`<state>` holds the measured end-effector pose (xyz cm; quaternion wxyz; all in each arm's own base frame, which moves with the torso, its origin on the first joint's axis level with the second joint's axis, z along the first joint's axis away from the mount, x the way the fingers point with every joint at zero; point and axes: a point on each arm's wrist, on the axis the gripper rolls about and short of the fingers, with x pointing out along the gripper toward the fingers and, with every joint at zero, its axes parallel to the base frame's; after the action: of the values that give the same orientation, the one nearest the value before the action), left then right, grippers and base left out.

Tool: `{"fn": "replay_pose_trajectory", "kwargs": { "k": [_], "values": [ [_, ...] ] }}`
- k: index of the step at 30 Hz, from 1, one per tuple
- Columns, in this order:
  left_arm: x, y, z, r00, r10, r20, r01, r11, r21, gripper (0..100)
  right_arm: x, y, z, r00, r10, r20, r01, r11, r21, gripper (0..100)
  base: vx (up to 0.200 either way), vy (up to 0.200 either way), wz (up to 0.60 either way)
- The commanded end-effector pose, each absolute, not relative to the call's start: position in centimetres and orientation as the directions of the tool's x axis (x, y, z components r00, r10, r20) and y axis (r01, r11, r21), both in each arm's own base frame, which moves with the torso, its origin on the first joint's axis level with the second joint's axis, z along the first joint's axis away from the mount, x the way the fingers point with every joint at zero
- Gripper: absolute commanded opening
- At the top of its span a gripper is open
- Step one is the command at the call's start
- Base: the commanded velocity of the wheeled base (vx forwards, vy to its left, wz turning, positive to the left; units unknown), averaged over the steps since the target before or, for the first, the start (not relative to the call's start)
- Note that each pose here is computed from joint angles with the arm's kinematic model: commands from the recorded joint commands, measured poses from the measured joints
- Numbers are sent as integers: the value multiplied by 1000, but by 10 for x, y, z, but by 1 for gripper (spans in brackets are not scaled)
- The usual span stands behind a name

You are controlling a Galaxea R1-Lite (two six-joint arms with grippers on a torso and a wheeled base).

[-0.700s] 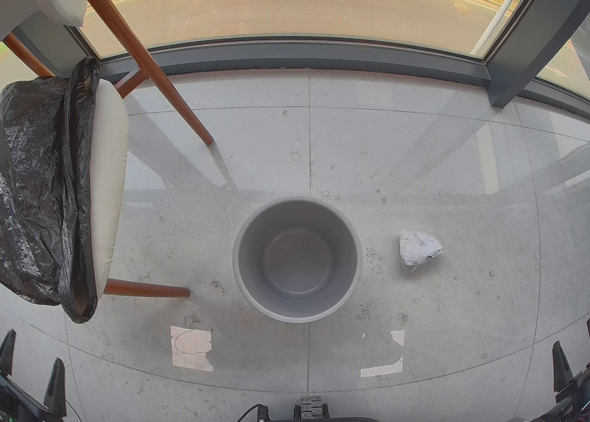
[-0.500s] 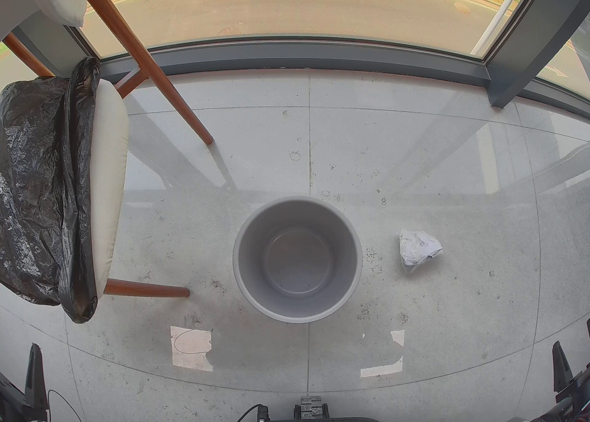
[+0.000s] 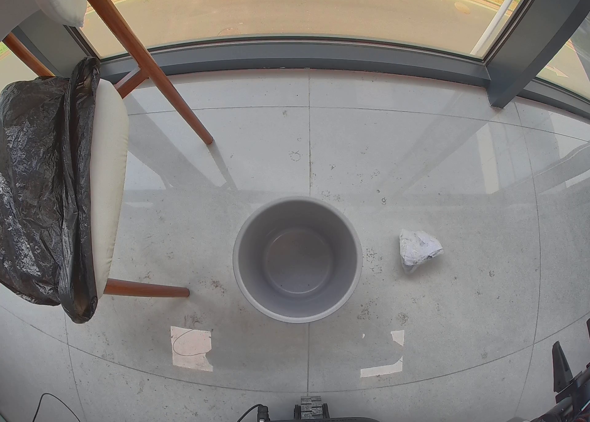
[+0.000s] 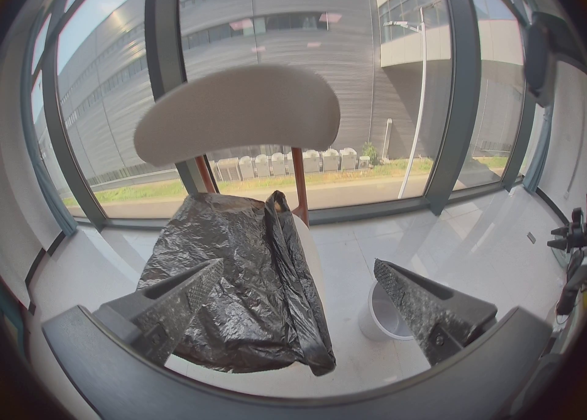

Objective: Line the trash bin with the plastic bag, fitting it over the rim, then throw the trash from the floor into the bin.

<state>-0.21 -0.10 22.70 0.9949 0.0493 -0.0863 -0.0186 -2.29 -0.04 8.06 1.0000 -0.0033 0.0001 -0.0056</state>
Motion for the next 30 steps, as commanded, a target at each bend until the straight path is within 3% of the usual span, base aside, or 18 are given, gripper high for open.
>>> {"fn": "replay_pose_trajectory", "kwargs": {
  "k": [1, 4, 16, 30],
  "values": [
    [78, -1, 268, 995, -52, -86, 53, 999, 7, 100, -23, 0, 76, 1000, -11, 0, 11, 1000, -8, 100, 0, 0, 0],
    [93, -2, 274, 985, -54, -163, 44, 997, -64, 100, -23, 0, 76, 1000, -11, 0, 11, 1000, -8, 100, 0, 0, 0],
    [148, -1, 271, 945, -38, -324, 16, 997, -70, 100, -23, 0, 76, 1000, -11, 0, 11, 1000, -9, 100, 0, 0, 0],
    [204, 0, 260, 943, -32, -332, 12, 998, -64, 100, -23, 0, 76, 1000, -9, 2, 9, 1000, -8, 100, 0, 0, 0]
  ]
}}
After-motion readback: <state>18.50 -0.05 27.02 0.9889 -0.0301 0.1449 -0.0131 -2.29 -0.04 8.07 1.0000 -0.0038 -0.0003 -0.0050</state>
